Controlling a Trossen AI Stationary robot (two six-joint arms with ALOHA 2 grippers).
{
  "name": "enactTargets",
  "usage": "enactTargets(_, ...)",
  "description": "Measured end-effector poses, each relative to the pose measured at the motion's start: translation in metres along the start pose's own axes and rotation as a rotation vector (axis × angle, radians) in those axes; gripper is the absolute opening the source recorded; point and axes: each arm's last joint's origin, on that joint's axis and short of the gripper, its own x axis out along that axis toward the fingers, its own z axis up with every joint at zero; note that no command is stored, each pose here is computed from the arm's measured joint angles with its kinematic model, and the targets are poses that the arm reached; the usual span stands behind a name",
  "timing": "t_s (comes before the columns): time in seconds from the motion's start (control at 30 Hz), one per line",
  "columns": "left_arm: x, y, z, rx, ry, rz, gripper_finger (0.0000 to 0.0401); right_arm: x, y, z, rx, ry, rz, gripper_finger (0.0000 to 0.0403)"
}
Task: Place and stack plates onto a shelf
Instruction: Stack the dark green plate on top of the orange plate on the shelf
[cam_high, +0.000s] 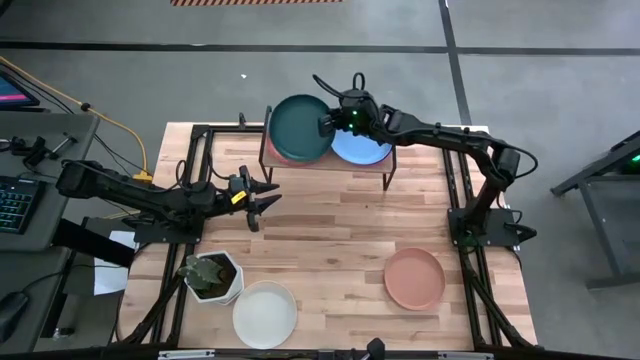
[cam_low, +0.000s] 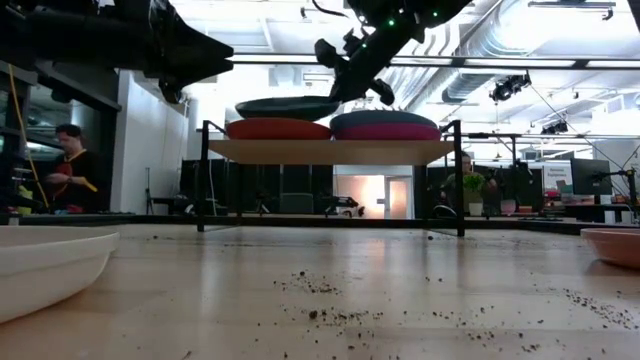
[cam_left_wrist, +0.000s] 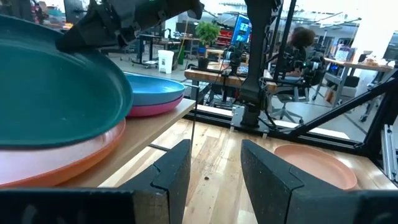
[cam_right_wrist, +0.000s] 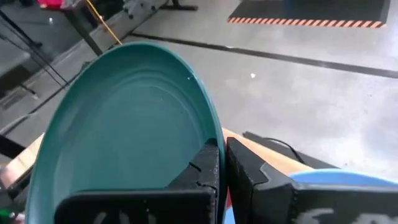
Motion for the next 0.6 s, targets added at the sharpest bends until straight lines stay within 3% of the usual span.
enactTargets(0.4, 0.0, 0.0002, 0.0003, -0.001, -0.004, 0.009, 0.0131, 0.0011, 0.001, -0.0031, -0.005, 0.037, 0.034, 0.0002)
enactTargets(0.6, 0.0, 0.0003, 0.0005, -0.001, -0.005, 0.011, 0.0131, 0.0087, 0.0014, -0.0083, -0.009, 0.049, 0.037, 0.0049)
